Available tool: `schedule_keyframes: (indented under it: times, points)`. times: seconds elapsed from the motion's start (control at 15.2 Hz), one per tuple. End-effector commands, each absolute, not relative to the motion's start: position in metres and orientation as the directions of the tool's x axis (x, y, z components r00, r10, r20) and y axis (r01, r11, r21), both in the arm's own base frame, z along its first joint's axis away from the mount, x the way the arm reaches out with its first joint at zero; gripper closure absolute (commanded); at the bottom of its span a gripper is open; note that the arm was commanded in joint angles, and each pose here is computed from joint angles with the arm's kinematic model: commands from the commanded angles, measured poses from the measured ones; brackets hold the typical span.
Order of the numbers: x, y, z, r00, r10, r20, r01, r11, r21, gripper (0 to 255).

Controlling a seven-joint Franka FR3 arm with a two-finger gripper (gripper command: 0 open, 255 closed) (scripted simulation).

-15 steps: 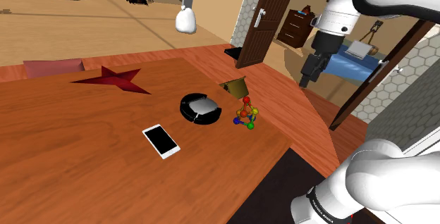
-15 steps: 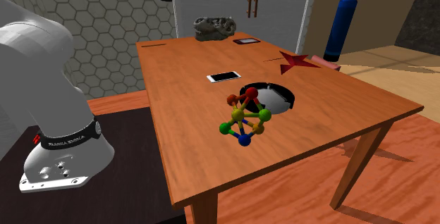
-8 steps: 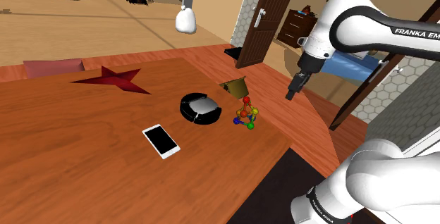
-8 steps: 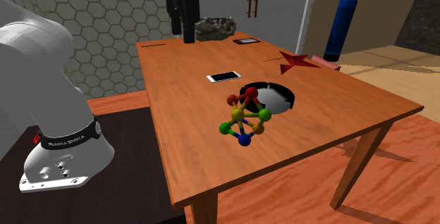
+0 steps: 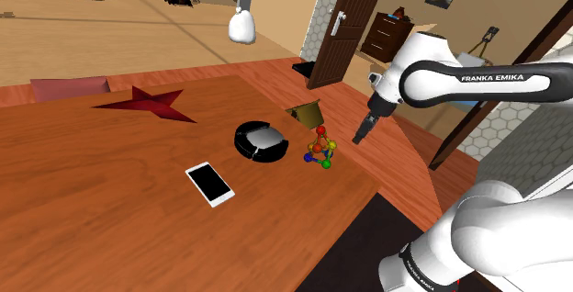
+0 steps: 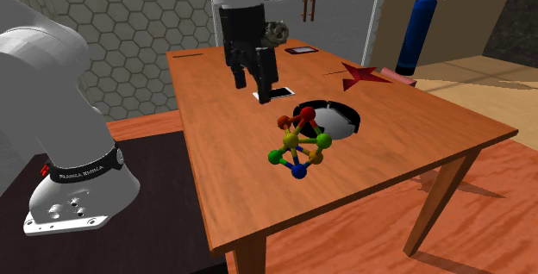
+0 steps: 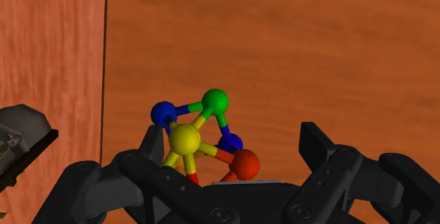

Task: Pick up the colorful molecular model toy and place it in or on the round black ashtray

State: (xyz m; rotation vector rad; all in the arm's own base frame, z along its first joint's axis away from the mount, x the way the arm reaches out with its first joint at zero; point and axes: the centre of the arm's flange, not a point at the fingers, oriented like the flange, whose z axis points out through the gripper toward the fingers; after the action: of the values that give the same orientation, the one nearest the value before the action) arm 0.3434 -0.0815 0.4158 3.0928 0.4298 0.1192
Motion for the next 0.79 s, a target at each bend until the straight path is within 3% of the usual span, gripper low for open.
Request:
schedule_keyframes:
  times: [0.0, 0.46, 0.73]
  points:
    - [0.354, -0.089, 0.394, 0.945, 0.307, 0.109, 0.305, -0.952, 0.038, 0]
    - [0.392, -0.108, 0.321, 0.887, 0.414, 0.205, 0.409, -0.91, 0.07, 0]
    - [0.397, -0.107, 0.301, 0.887, 0.414, 0.205, 0.409, -0.91, 0.07, 0]
